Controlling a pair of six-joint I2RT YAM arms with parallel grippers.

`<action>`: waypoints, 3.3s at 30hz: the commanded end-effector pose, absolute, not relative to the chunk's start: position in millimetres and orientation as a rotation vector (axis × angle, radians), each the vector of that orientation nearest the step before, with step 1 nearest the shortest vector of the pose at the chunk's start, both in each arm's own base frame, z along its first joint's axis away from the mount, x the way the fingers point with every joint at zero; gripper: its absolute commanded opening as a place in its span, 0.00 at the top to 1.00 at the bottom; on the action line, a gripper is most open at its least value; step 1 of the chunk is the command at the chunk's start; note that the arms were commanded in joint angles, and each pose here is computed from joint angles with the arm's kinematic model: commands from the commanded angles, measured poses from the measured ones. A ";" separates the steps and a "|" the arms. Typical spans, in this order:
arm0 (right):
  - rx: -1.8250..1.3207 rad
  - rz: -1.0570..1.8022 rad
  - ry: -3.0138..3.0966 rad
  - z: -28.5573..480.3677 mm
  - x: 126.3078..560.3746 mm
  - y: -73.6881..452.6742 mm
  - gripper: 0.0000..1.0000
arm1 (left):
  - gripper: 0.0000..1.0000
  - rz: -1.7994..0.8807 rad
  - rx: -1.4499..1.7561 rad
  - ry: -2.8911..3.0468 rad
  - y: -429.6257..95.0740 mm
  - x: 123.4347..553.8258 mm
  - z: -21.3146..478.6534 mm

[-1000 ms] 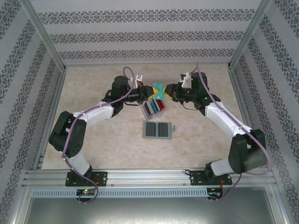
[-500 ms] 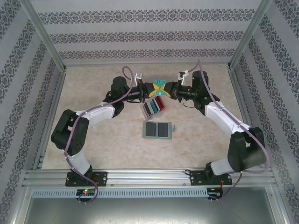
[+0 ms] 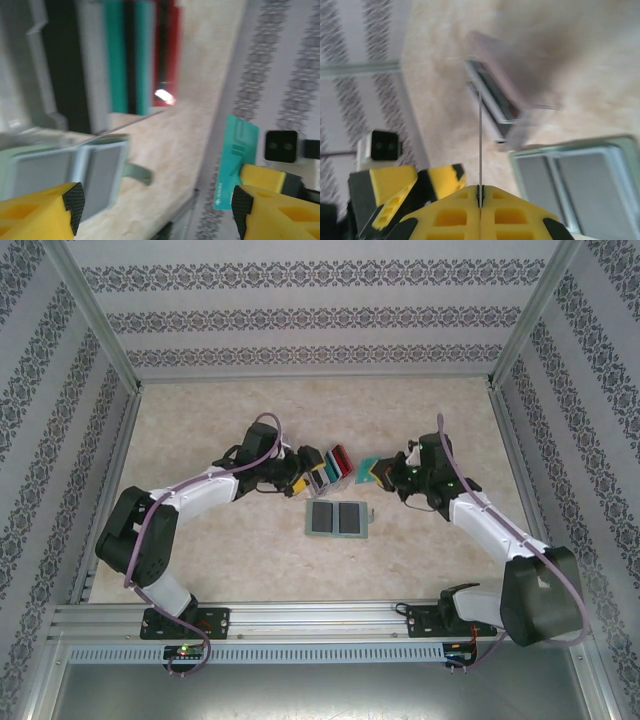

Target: Put the credit cards into the card holder

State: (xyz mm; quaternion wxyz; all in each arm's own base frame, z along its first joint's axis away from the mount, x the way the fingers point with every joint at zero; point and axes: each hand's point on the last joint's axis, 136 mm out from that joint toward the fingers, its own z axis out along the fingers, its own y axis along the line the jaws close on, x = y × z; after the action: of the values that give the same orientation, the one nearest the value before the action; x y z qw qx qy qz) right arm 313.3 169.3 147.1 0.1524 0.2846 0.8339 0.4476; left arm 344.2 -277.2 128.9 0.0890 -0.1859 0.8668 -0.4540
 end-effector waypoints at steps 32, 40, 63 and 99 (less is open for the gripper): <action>0.145 0.536 2.669 49.9 257.7 173.0 0.97 | 0.42 -0.948 -0.343 2.870 -263.7 289.3 35.5; 0.119 0.587 2.657 46.3 258.8 179.7 0.97 | 0.52 -0.929 -0.325 2.911 -266.7 283.7 23.6; -0.023 0.525 2.625 47.0 252.8 170.2 0.96 | 0.69 -0.891 -0.297 2.952 -269.2 278.8 14.3; 0.045 0.990 2.497 95.3 265.5 244.7 0.93 | 0.76 -0.958 -0.280 2.919 -285.6 270.1 23.6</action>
State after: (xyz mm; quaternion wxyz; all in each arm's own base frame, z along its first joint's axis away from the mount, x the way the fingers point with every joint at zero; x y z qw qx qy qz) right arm 260.9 241.2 92.3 0.2203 0.0030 0.9094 0.3527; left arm 276.5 -281.9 23.1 0.0304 -0.0876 0.9482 -0.3038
